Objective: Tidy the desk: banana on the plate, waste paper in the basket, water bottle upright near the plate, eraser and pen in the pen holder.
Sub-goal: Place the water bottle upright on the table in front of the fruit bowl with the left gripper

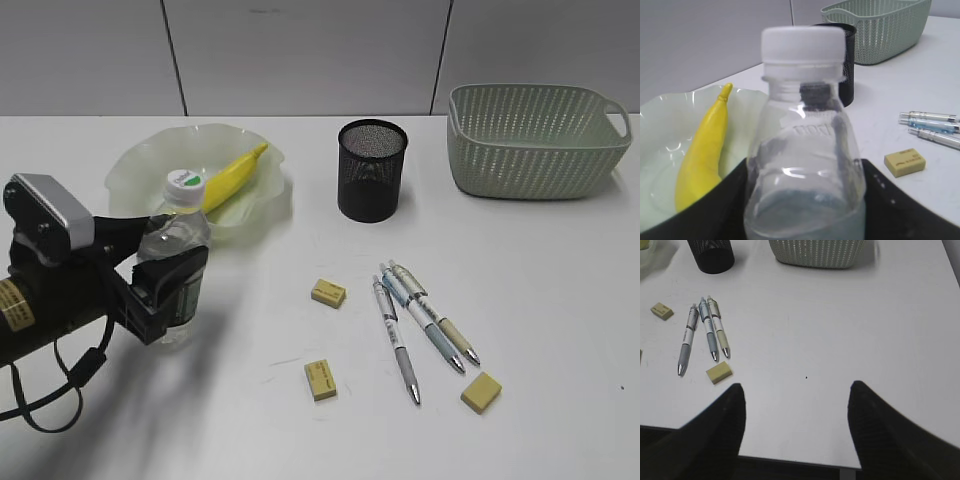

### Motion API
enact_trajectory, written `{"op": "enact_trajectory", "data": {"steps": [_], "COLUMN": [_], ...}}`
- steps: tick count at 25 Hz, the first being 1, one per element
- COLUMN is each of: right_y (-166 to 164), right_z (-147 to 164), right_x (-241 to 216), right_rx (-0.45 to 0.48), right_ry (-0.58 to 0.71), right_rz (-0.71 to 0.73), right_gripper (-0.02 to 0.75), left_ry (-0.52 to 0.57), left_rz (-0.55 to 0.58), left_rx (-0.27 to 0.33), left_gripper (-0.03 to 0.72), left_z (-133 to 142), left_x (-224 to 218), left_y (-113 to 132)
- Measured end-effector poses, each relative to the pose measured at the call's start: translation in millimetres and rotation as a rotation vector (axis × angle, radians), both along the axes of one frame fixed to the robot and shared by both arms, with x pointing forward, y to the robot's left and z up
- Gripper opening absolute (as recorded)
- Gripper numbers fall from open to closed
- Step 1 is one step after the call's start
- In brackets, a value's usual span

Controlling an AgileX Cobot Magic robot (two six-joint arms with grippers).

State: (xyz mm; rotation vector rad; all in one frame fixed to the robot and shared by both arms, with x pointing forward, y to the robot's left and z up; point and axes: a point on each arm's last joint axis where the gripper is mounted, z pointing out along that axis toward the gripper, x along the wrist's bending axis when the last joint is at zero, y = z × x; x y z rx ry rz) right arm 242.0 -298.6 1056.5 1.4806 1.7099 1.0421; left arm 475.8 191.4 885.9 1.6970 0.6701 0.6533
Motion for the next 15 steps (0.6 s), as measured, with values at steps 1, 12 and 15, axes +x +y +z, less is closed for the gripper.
{"op": "enact_trajectory", "data": {"steps": [1, 12, 15], "right_y": [0.0, 0.0, 0.0], "right_z": [0.0, 0.0, 0.0], "right_x": [0.0, 0.0, 0.0], "right_rx": [0.0, 0.0, 0.0], "right_ry": [0.0, 0.0, 0.0], "right_rz": [0.0, 0.0, 0.0], "right_gripper": [0.509, 0.509, 0.509], "left_ry": [0.002, 0.022, 0.031], "left_rz": [0.001, 0.017, 0.027], "left_rx": [-0.002, -0.021, -0.031], "left_gripper": [0.43, 0.43, 0.442], "left_z": [-0.3, -1.2, -1.2], "left_x": [-1.3, -4.5, -4.1], "left_y": [0.4, 2.2, 2.7]}}
